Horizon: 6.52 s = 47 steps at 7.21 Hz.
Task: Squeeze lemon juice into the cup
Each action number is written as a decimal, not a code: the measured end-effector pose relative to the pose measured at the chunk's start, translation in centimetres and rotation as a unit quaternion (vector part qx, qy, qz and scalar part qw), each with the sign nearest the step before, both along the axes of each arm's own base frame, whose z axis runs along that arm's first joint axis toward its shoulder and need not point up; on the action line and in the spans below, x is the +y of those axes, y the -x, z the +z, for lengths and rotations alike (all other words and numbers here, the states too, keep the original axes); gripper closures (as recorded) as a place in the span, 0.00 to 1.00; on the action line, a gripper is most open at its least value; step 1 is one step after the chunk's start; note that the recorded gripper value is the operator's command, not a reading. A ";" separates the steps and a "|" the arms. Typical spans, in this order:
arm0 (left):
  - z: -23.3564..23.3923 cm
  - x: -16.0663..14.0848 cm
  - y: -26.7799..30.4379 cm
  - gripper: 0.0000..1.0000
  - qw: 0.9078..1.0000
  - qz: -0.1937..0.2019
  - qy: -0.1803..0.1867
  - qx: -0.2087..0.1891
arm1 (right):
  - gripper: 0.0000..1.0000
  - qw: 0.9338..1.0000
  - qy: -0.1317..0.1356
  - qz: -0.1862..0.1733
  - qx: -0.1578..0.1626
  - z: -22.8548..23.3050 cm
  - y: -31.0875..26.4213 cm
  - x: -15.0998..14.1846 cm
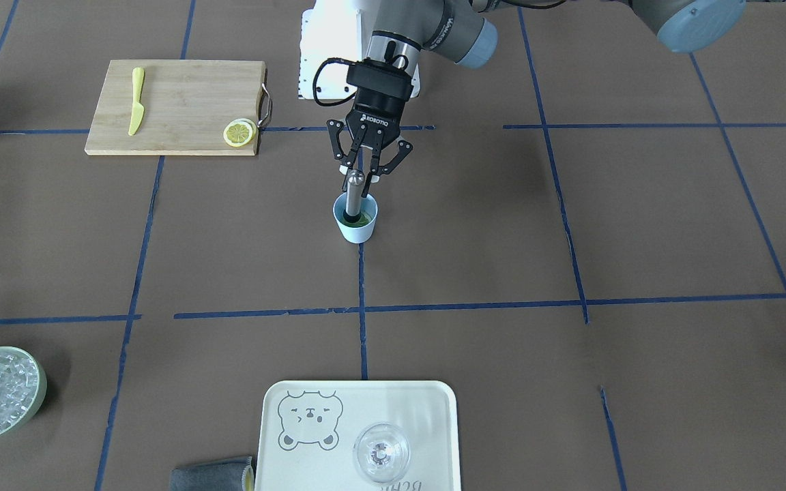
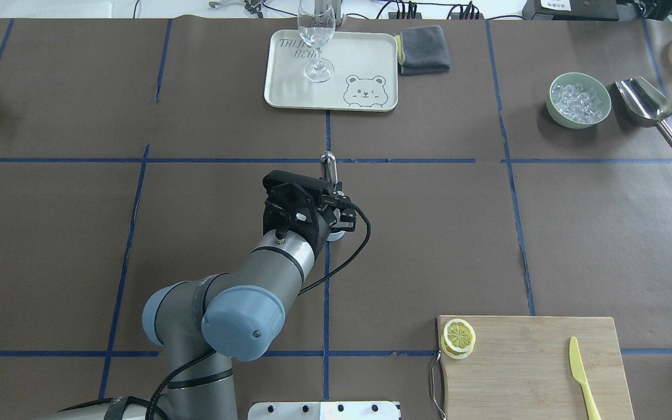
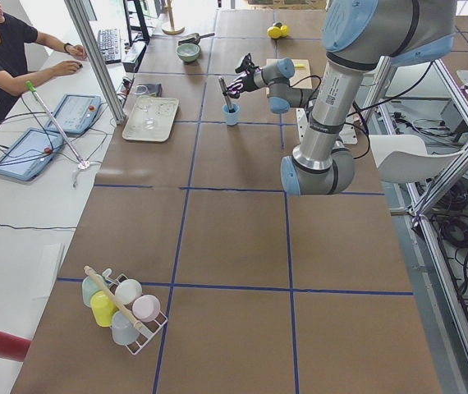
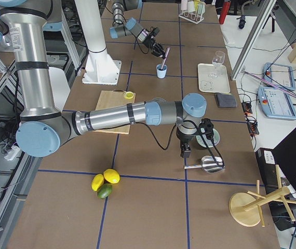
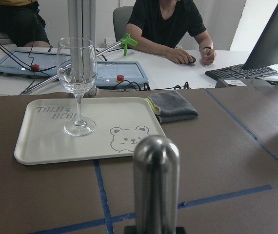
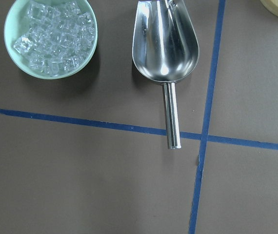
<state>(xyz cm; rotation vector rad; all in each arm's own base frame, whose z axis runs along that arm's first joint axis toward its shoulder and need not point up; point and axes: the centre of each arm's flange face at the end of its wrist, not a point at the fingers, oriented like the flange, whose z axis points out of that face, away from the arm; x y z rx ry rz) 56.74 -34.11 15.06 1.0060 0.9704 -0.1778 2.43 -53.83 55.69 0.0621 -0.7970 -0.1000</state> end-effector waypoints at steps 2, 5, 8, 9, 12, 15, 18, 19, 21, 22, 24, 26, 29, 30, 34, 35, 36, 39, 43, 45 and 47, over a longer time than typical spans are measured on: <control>-0.2 0.1 0.2 1.00 1.000 0.002 -0.003 0.000 | 0.00 1.000 0.000 0.000 0.000 0.0 0.0 0.0; -2.9 0.2 3.5 1.00 0.999 0.005 -0.042 0.017 | 0.00 1.000 0.003 0.004 0.001 0.2 -0.3 0.2; -4.3 -1.3 9.3 1.00 0.997 0.026 -0.057 0.043 | 0.00 1.000 0.005 0.008 0.006 0.5 -0.7 0.4; -2.8 -2.9 11.2 1.00 0.997 0.054 -0.050 0.037 | 0.00 1.000 0.006 0.008 0.007 0.7 -0.8 0.4; 6.2 -8.2 18.3 1.00 0.988 0.155 0.016 -0.007 | 0.00 1.000 0.012 0.011 0.007 0.9 -0.8 0.5; 14.7 -12.5 28.2 1.00 0.959 0.236 0.154 -0.029 | 0.00 1.000 0.012 0.013 0.004 0.7 -0.7 0.4; 20.5 -13.0 30.7 1.00 0.911 0.270 0.307 -0.058 | 0.00 1.000 0.009 0.013 0.003 0.3 -0.7 0.2; 22.2 -12.8 30.2 1.00 0.893 0.282 0.339 -0.093 | 0.00 1.000 0.007 0.013 0.003 0.0 -0.7 0.2; 26.0 -13.3 29.4 1.00 0.853 0.326 0.369 -0.173 | 0.00 1.000 0.003 0.013 0.003 -0.3 -0.7 0.1; 28.5 -14.0 28.7 1.00 0.835 0.345 0.379 -0.200 | 0.00 1.000 0.001 0.013 0.002 -0.5 -0.7 0.0; 31.9 -15.5 27.4 1.00 0.814 0.358 0.404 -0.216 | 0.00 1.000 -0.005 0.013 0.002 -1.0 -0.7 -0.1; 34.9 -16.8 26.4 1.00 0.794 0.351 0.454 -0.202 | 0.00 1.000 -0.015 0.014 0.002 -2.1 -0.7 -0.3; 37.8 -18.3 26.6 0.01 0.788 0.323 0.492 -0.182 | 0.00 0.999 -0.029 0.014 0.003 -3.6 -0.7 -1.1; 38.7 -18.6 26.5 0.00 0.793 0.315 0.492 -0.175 | 0.00 0.999 -0.030 0.014 0.003 -3.7 -0.7 -1.2; 37.7 -20.7 28.7 0.00 0.821 0.294 0.465 -0.153 | 0.00 1.000 -0.026 0.015 0.003 -3.4 -0.7 -1.2; 35.4 -22.3 31.8 0.00 0.840 0.274 0.449 -0.136 | 0.00 1.000 -0.025 0.015 0.003 -3.3 -0.7 -1.2; 33.0 -23.6 35.4 0.00 0.860 0.257 0.423 -0.124 | 0.00 1.000 -0.024 0.015 0.004 -3.2 -0.7 -1.2; 30.3 -25.0 46.0 0.00 0.902 0.243 0.328 -0.141 | 0.00 1.000 -0.007 0.011 0.005 -1.0 -0.7 -0.3; 39.6 -21.1 60.2 0.00 0.906 0.254 0.271 -0.202 | 0.00 0.999 0.023 0.026 0.007 4.2 -2.2 3.9; 43.8 -18.8 62.8 0.00 0.901 0.263 0.284 -0.197 | 0.00 0.999 0.028 0.038 0.005 5.5 -3.3 5.4; 47.1 -17.4 63.2 0.00 0.896 0.267 0.299 -0.190 | 0.00 0.999 0.030 0.041 0.003 5.8 -3.5 5.7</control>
